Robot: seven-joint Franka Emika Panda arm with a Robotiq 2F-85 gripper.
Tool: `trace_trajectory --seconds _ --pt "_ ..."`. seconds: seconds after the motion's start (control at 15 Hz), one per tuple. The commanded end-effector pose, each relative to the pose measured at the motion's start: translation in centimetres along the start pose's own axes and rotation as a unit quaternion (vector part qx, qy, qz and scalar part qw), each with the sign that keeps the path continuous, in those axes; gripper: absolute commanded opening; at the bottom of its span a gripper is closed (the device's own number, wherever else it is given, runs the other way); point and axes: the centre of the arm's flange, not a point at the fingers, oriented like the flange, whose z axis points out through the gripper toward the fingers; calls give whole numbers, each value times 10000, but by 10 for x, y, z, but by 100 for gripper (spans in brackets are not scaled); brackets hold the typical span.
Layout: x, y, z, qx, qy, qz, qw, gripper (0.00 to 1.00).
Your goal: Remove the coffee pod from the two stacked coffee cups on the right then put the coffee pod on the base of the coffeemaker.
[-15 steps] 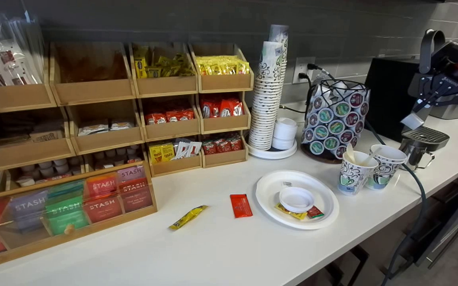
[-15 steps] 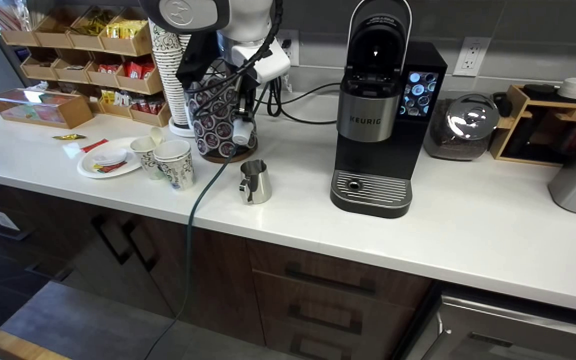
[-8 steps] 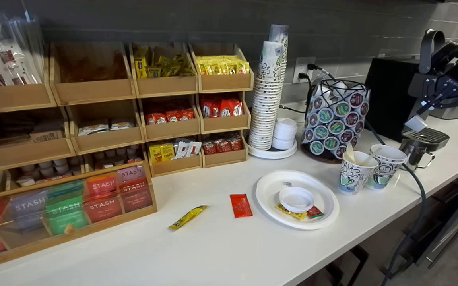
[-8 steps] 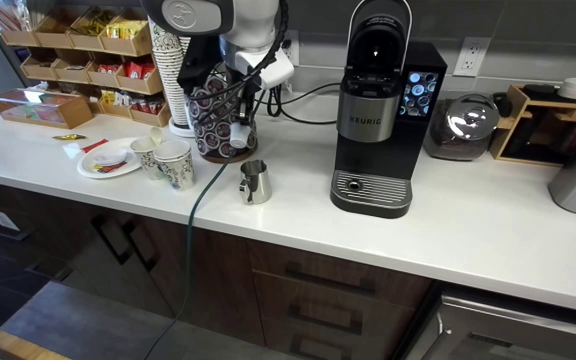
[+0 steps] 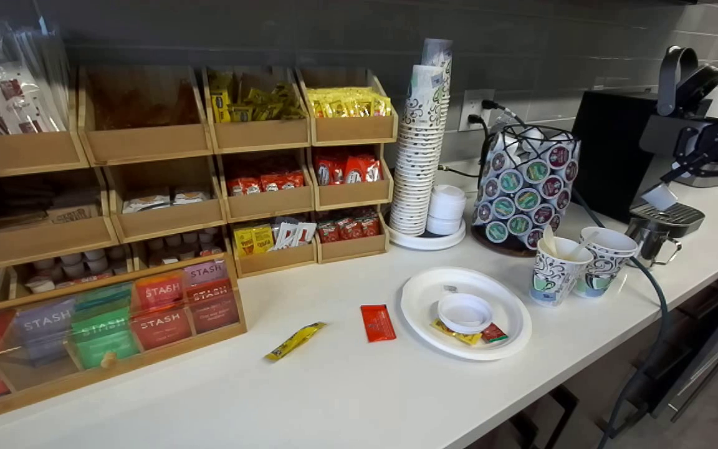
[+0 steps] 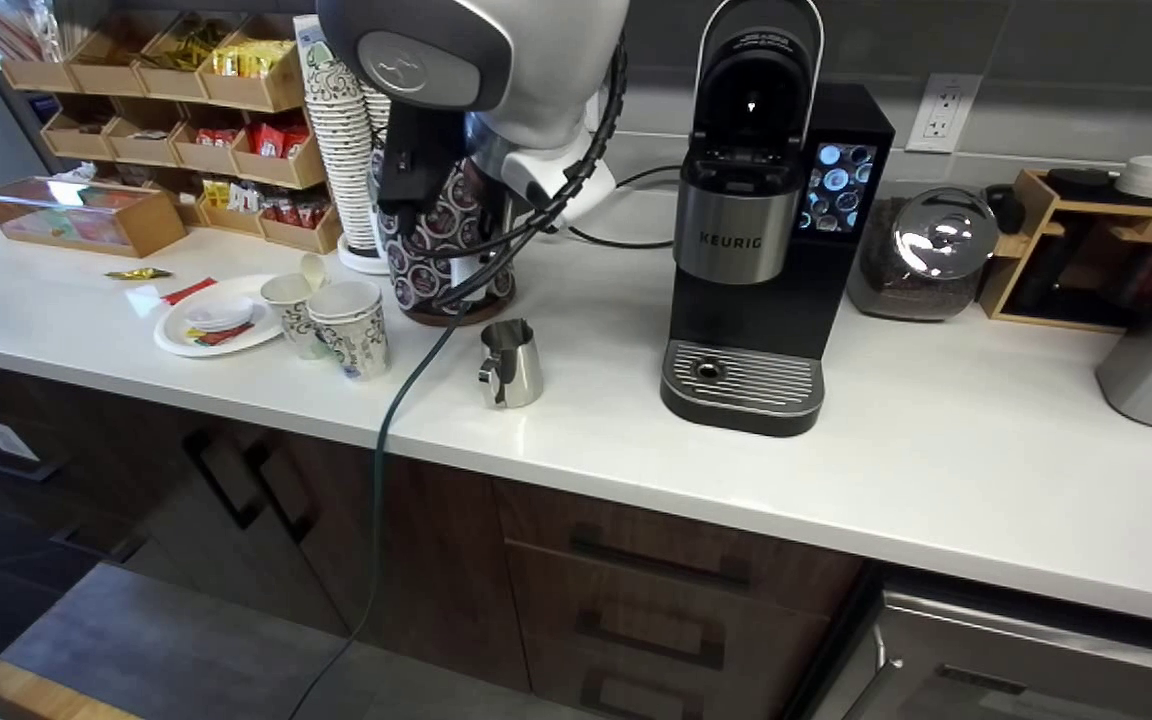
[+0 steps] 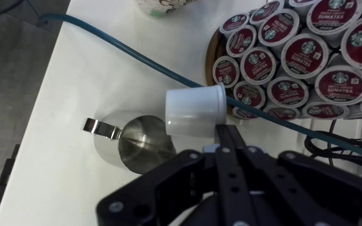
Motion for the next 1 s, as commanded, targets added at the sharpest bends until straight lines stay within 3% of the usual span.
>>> trace_trajectory --seconds 0.0,0.33,0.6,0.93 --pt "31 15 -7 393 -118 133 9991 0" --pt "58 43 -32 774 329 601 9946 0" --pt "68 75 -42 692 636 660 9934 0" --pt "82 113 -41 658 891 1210 9865 0"
